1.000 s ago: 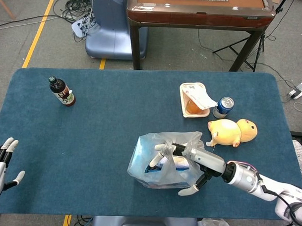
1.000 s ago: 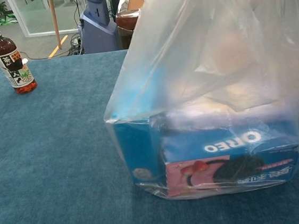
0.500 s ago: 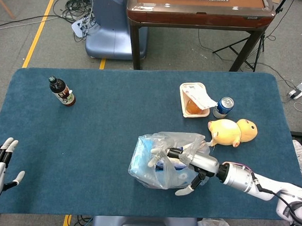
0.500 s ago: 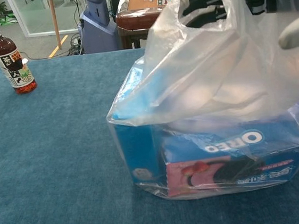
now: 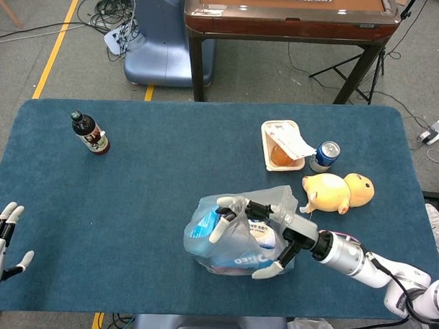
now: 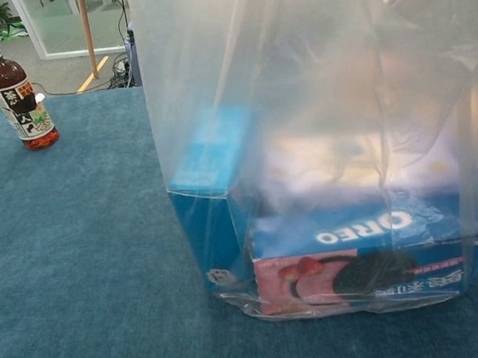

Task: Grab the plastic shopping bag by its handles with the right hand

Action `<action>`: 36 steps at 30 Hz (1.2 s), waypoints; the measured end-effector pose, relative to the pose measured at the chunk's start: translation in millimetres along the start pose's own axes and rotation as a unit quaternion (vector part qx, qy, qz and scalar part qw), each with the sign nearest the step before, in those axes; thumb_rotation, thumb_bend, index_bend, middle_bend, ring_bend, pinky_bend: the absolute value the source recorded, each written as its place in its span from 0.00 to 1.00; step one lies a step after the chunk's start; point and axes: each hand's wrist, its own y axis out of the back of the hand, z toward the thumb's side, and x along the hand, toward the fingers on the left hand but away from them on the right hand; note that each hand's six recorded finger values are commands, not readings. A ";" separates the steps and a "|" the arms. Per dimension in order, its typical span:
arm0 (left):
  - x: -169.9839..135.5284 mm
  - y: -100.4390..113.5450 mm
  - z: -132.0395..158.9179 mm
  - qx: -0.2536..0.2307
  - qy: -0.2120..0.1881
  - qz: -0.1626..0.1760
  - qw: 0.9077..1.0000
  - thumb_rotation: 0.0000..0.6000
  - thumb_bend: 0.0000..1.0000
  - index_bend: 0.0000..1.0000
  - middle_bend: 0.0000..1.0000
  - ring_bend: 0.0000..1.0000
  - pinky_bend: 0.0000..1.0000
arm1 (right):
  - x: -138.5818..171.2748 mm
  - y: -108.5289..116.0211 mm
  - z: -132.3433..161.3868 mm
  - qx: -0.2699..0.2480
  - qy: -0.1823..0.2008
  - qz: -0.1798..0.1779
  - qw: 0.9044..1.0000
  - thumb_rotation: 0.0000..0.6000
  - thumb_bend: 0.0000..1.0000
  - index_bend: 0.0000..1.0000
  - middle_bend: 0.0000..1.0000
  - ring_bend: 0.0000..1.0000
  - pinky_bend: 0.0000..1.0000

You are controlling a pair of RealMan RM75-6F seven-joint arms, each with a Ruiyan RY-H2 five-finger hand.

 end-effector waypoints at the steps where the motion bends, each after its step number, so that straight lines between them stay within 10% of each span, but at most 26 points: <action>1: 0.0 -0.1 0.0 0.000 0.000 0.000 1.000 1.00 0.23 0.07 0.07 0.11 0.00 | 1.0 3.3 2.0 -0.005 0.005 -0.007 1.000 1.00 0.00 0.12 0.29 0.11 0.11; 11: 0.9 -0.8 2.4 0.001 -0.005 -0.002 1.000 1.00 0.23 0.07 0.07 0.11 0.00 | 0.6 23.5 15.6 -0.039 0.048 -0.041 0.997 1.00 0.00 0.13 0.31 0.14 0.13; 26: 0.3 -4.4 1.9 0.004 -0.003 -0.010 1.000 1.00 0.23 0.07 0.07 0.11 0.00 | 19.9 11.0 -22.3 0.008 -0.052 -0.019 0.998 1.00 0.00 0.01 0.13 0.05 0.09; 36: 3.5 -4.8 5.6 0.002 -0.009 -0.010 1.000 1.00 0.23 0.07 0.07 0.11 0.00 | 15.5 6.7 -12.1 0.015 -0.025 -0.006 1.000 1.00 0.00 0.00 0.11 0.03 0.08</action>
